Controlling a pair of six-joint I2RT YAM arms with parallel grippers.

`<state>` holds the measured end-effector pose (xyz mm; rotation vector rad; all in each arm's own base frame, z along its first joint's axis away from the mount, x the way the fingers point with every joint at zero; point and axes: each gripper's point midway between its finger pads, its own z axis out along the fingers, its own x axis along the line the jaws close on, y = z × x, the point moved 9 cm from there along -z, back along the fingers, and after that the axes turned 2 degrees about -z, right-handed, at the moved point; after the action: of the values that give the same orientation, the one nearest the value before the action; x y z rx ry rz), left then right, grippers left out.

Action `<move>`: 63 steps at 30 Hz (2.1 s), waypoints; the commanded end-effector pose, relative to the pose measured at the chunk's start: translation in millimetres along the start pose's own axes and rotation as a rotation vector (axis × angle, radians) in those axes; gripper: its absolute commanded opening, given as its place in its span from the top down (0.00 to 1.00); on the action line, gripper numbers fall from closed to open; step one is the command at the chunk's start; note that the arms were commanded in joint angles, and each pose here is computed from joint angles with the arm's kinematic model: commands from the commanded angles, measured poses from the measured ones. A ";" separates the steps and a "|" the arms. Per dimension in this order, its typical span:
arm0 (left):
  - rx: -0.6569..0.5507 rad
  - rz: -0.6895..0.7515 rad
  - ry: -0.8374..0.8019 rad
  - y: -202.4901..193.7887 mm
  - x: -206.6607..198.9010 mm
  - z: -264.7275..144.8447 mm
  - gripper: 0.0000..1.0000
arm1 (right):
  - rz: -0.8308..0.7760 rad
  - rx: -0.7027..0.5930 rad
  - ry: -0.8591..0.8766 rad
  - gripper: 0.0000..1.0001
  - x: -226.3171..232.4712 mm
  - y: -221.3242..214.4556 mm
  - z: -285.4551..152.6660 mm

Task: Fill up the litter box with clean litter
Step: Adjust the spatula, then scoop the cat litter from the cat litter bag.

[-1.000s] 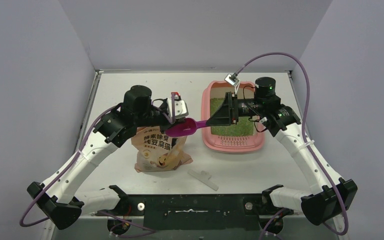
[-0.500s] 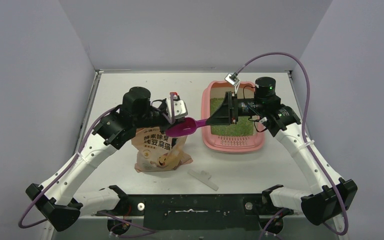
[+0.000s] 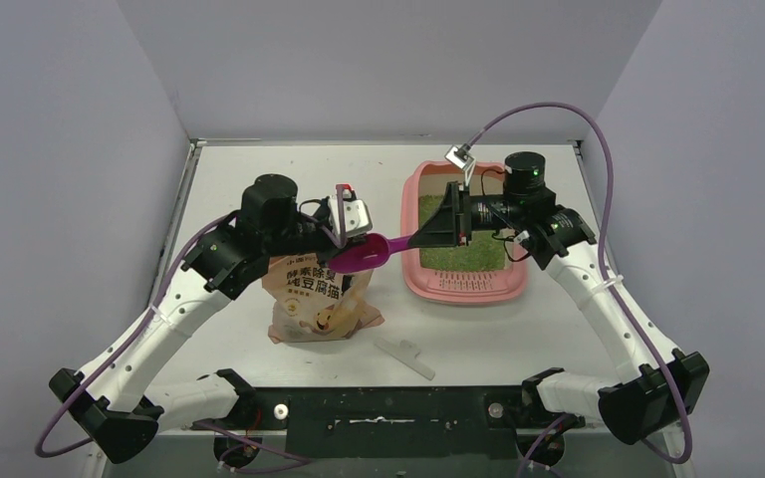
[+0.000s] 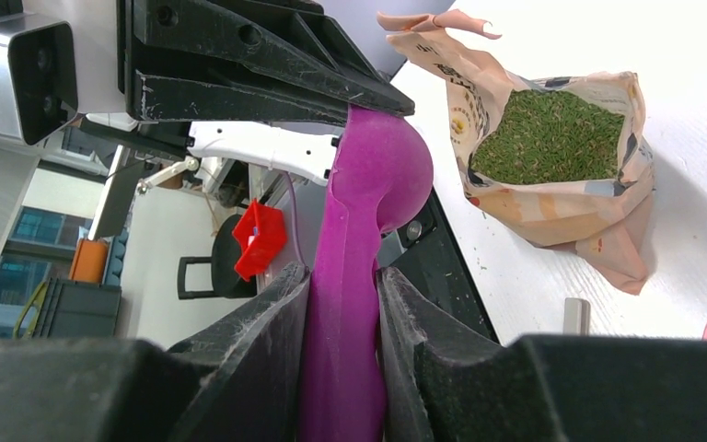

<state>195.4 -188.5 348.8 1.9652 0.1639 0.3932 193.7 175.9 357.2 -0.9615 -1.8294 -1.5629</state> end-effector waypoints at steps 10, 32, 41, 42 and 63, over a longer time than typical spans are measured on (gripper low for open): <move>-0.024 0.018 0.231 3.7 20.7 -30.3 0.39 | -0.029 -0.109 -0.215 1.00 9.8 34.9 -36.3; 0.163 -0.246 0.229 -69.3 36.8 -57.6 0.33 | -0.016 0.139 -0.375 1.00 -27.9 39.8 7.6; 0.211 -0.309 0.103 -90.4 32.8 -49.1 0.37 | 0.027 0.292 -0.393 1.00 -49.1 32.5 42.3; 0.210 -0.312 0.081 -90.8 30.8 -48.6 0.40 | 0.028 0.310 -0.397 1.00 -50.4 31.8 45.3; 0.142 -0.305 -0.077 -87.7 -7.2 -63.5 1.00 | 0.096 0.568 -0.463 1.00 -77.5 -0.8 124.5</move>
<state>186.8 -99.0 282.3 2.1004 0.5220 0.1236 248.8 267.1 283.1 -1.1814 -2.3118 -0.7546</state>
